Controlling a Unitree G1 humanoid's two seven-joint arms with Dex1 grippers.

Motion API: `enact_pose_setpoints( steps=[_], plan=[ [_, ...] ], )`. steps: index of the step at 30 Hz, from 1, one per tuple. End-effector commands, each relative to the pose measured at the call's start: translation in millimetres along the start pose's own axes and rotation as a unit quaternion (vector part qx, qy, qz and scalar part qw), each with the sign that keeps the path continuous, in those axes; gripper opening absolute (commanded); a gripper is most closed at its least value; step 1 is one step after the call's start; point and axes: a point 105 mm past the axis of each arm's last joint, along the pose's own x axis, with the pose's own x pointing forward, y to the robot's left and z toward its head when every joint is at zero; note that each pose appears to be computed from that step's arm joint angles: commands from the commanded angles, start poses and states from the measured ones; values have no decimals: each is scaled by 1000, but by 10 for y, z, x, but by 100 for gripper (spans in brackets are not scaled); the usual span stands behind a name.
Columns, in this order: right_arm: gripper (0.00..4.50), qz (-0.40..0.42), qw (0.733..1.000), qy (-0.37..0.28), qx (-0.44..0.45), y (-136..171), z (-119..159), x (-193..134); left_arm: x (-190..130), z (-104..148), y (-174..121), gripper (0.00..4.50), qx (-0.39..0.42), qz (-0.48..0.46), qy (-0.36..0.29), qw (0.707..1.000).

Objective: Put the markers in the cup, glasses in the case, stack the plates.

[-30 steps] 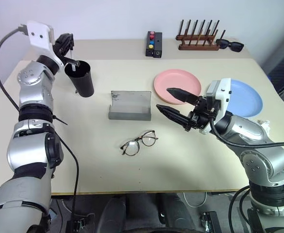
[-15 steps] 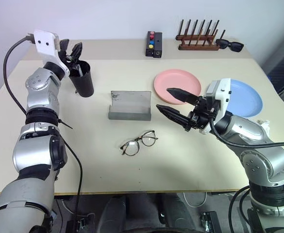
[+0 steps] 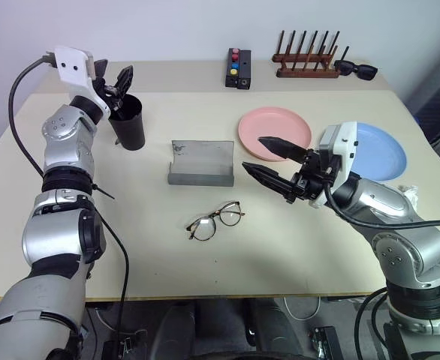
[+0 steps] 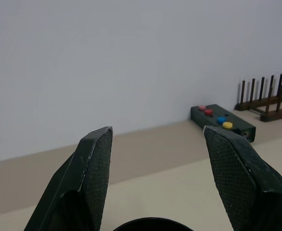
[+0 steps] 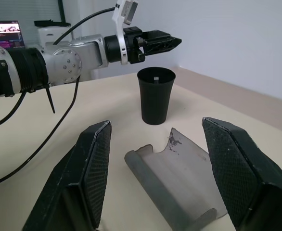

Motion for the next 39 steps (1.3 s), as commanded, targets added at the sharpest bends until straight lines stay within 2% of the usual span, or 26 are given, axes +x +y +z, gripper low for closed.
enact_pose_setpoints(
  steps=[1, 5, 7, 12, 17, 20, 25, 33, 39],
  plan=[
    [304, -4, 999, 12, -31, -17, 42, -50, 45, 349, -32, 305, 8, -17, -58, 998],
    [304, -23, 998, 33, -41, -117, 0, -136, -2, 515, -311, 305, 12, -116, -70, 991],
    [304, -29, 998, 43, -47, -160, -10, -199, -135, 468, -515, 305, 23, -194, -39, 980],
    [304, -27, 994, 85, -55, -172, -84, -365, -653, 205, -1055, 305, 34, -377, 76, 922],
    [304, -7, 990, 128, -64, -51, -233, -473, -1072, -97, -1383, 305, 45, -484, 172, 857],
    [304, -9, 991, 122, -60, -7, -246, -454, -1170, -206, -1476, 305, 66, -510, 195, 835],
    [304, -15, 993, 109, -46, 89, -278, -413, -1025, -312, -1496, 305, 77, -484, 200, 849],
    [304, -20, 994, 103, -38, 136, -316, -367, -958, -546, -1509, 305, 143, -482, 226, 834],
    [304, -20, 995, 92, -33, 169, -342, -302, -855, -786, -1705, 305, 202, -550, 261, 767]
  ],
)
